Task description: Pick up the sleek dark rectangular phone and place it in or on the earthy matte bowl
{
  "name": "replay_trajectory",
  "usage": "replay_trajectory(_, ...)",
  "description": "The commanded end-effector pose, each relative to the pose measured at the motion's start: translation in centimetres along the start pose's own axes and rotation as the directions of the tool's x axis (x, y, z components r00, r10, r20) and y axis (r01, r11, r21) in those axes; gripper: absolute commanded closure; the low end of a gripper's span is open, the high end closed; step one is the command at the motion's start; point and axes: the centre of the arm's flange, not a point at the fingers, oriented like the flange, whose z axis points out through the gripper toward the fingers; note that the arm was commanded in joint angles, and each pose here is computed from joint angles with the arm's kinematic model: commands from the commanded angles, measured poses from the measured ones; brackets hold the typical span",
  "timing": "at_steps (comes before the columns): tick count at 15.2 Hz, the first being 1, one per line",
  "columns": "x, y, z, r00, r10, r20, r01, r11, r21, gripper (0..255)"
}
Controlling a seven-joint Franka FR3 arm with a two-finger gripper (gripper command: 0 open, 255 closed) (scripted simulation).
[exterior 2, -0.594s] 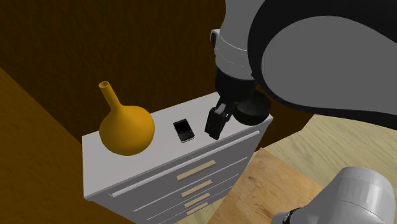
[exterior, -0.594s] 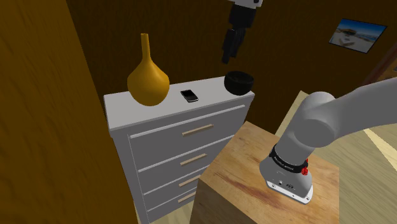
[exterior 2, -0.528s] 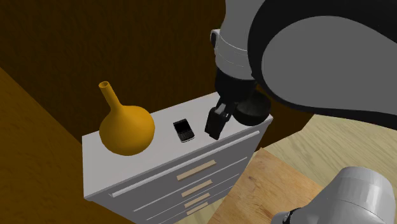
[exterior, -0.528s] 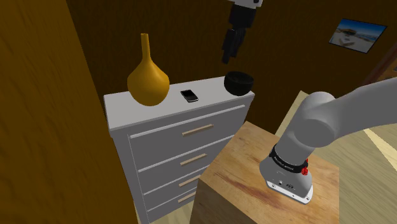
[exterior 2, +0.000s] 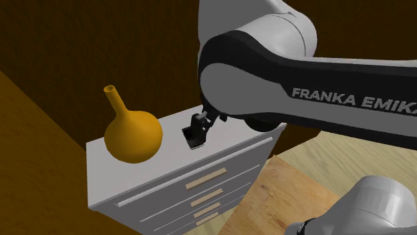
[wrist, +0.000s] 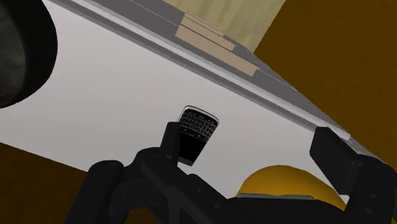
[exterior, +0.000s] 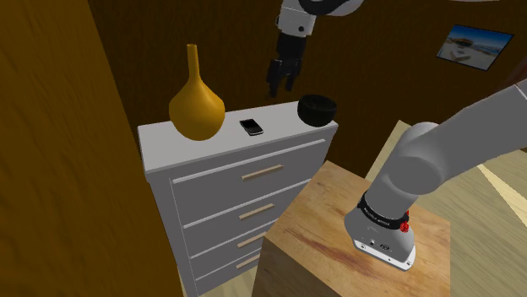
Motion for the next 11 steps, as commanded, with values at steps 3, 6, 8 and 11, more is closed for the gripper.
replay_trajectory(3, 3.5, 1.0, 3.9, 0.997, 0.078, 0.010, -0.078, 0.997, 0.002, 0)
replay_trajectory(6, 6.1, 1.9, 6.9, 0.991, 0.136, 0.018, -0.136, 0.991, 0.002, 0)
replay_trajectory(8, 7.8, 2.5, 8.8, 0.985, 0.174, 0.024, -0.174, 0.985, 0.002, 0)
replay_trajectory(11, 10.3, 3.7, 11.8, 0.973, 0.230, 0.033, -0.230, 0.973, 0.002, 0)
